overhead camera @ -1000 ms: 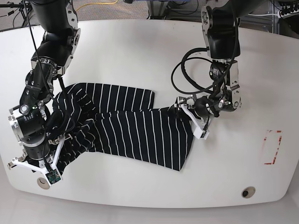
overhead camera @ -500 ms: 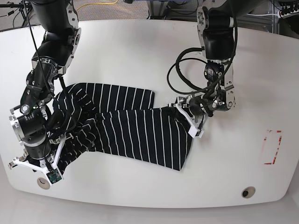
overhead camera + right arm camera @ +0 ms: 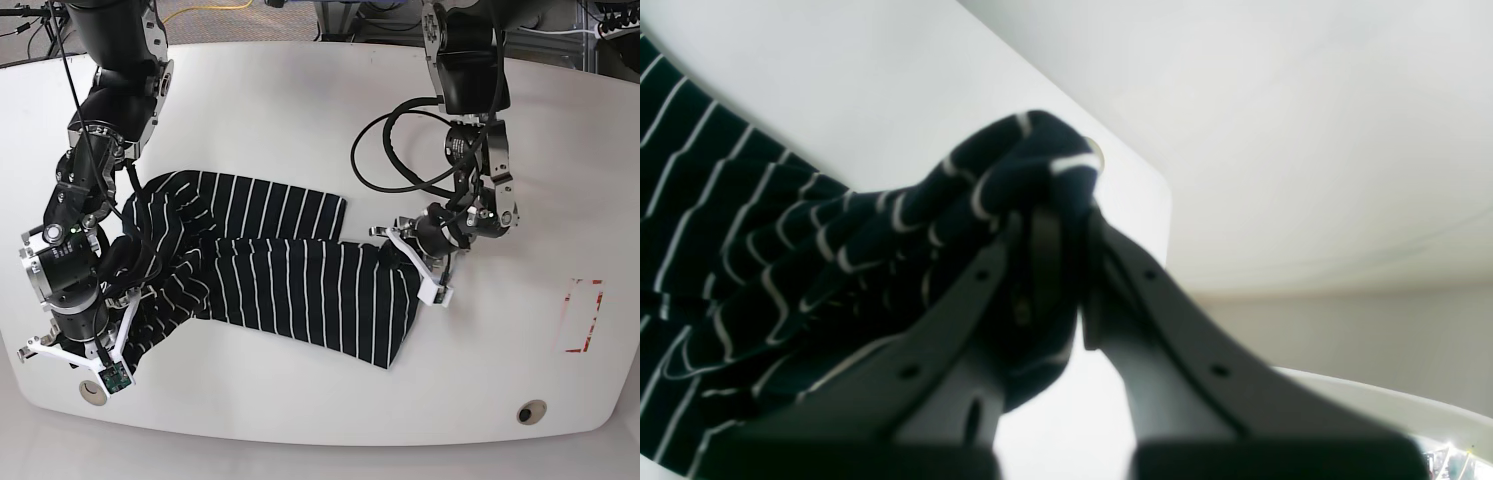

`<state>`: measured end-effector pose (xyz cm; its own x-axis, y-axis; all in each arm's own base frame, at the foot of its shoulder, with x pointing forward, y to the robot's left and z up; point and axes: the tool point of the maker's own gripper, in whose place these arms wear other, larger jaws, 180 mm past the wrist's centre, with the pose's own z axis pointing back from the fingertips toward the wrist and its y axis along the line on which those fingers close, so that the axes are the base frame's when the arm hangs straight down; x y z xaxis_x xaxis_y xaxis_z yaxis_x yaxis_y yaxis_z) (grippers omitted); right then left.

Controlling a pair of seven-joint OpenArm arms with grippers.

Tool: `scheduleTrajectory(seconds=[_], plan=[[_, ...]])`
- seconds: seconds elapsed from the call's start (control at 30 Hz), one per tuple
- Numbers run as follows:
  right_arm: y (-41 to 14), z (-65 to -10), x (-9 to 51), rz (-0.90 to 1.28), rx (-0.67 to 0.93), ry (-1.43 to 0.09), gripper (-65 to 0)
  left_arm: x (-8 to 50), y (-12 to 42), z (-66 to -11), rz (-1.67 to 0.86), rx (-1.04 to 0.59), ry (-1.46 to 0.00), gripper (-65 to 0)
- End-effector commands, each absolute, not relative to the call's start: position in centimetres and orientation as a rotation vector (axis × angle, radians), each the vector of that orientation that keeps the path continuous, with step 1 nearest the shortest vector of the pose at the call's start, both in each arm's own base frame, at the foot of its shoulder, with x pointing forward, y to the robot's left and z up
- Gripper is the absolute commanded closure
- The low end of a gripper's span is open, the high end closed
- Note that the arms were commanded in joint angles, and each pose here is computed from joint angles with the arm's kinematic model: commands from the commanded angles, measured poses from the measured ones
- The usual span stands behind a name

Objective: Fold the T-shirt properly
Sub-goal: 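Reach the left gripper to the shirt's bunched end and grasp it, then pull the grasped fabric with the left gripper away from the right gripper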

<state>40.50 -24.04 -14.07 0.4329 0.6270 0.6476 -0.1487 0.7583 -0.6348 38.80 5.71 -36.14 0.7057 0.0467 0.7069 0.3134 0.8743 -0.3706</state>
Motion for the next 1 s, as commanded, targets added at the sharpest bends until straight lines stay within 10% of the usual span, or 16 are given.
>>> scheduleTrajectory(seconds=[0.0, 0.97], plan=[[-25.7, -11.8, 40.4, 0.46, -0.579, -1.07, -1.4, 39.8, 7.4, -32.8, -0.192, -0.447, -0.875, 0.0], [-29.4, -13.5, 38.7, 0.342, -0.58, -1.019, -1.4, 40.6, 22.2, -12.7, -0.241, 0.061, -1.321, 0.0]])
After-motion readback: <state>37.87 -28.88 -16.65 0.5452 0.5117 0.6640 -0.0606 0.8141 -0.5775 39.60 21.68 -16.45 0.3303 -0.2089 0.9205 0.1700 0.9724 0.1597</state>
